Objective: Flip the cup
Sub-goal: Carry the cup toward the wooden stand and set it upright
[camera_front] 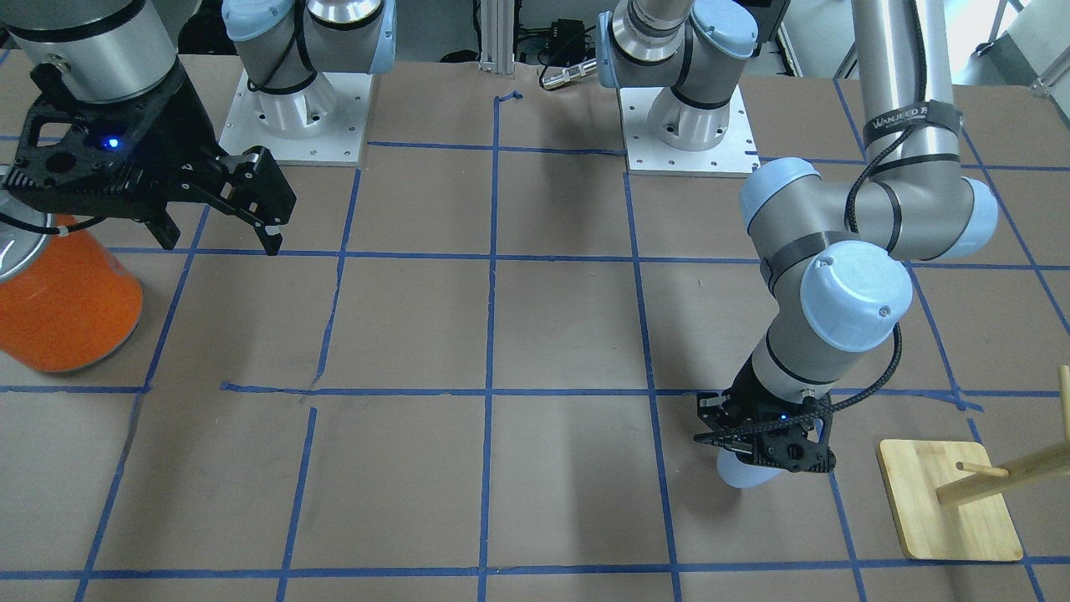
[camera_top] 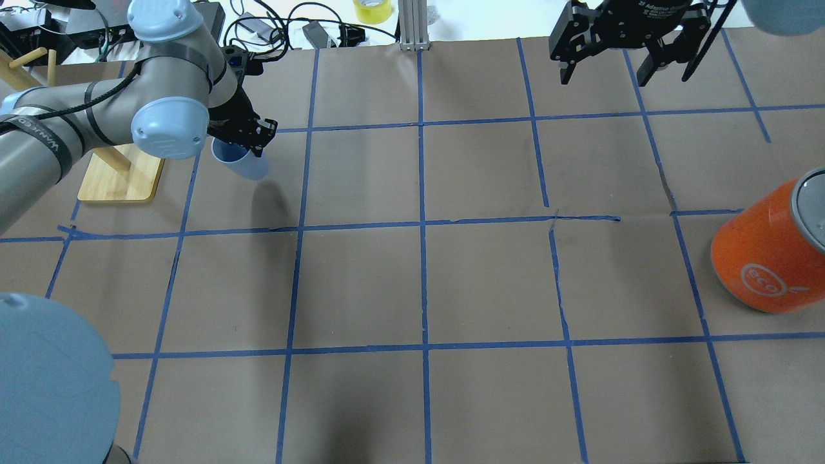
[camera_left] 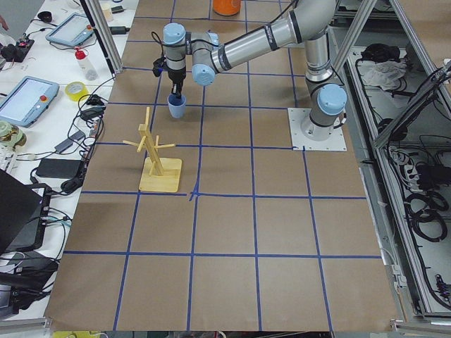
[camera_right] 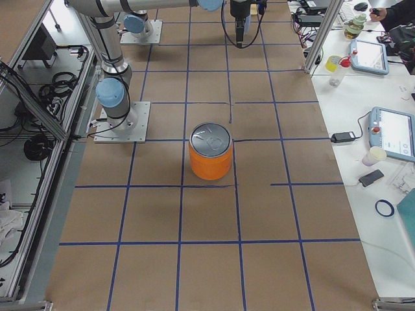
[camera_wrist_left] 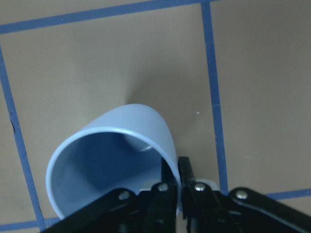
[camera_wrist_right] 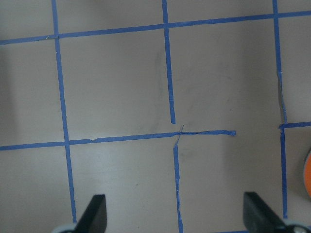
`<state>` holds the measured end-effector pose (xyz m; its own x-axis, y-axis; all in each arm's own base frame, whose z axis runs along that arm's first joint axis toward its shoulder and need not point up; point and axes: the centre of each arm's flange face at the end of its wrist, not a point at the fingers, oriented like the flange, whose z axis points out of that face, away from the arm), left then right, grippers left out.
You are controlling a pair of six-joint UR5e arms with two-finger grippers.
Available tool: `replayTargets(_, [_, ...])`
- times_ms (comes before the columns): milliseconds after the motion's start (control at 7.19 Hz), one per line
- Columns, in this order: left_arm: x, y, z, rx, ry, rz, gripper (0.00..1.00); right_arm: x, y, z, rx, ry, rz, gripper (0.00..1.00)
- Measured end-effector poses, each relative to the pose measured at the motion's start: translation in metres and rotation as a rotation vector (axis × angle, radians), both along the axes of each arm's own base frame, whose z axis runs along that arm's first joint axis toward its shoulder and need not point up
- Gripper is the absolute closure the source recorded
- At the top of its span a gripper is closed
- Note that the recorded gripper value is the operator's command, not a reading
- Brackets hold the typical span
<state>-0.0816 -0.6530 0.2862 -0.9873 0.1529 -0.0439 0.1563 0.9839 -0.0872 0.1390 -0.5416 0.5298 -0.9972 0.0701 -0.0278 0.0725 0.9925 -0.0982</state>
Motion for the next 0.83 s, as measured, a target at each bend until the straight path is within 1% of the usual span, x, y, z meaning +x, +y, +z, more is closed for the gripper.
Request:
replayTargets(139, [0.002,-0.012,-0.002,-0.004,-0.017,-0.039,1.0,0.0,0.0,0.0,0.0,0.0,0.0,0.0])
replayTargets(417, [0.005,-0.024,-0.017,0.016,-0.041,-0.085,1.0,0.0,0.0,0.0,0.0,0.0,0.001,0.0])
replayTargets(557, [0.005,-0.026,-0.025,0.028,-0.045,-0.107,0.89,0.0,0.0,0.0,0.0,0.0,0.002,0.0])
replayTargets(696, [0.006,-0.026,-0.029,0.035,-0.05,-0.12,0.53,0.0,0.0,0.0,0.0,0.0,0.002,0.0])
replayTargets(835, [0.007,-0.026,-0.03,0.038,-0.064,-0.124,0.35,0.0,0.0,0.0,0.0,0.0,0.002,0.0])
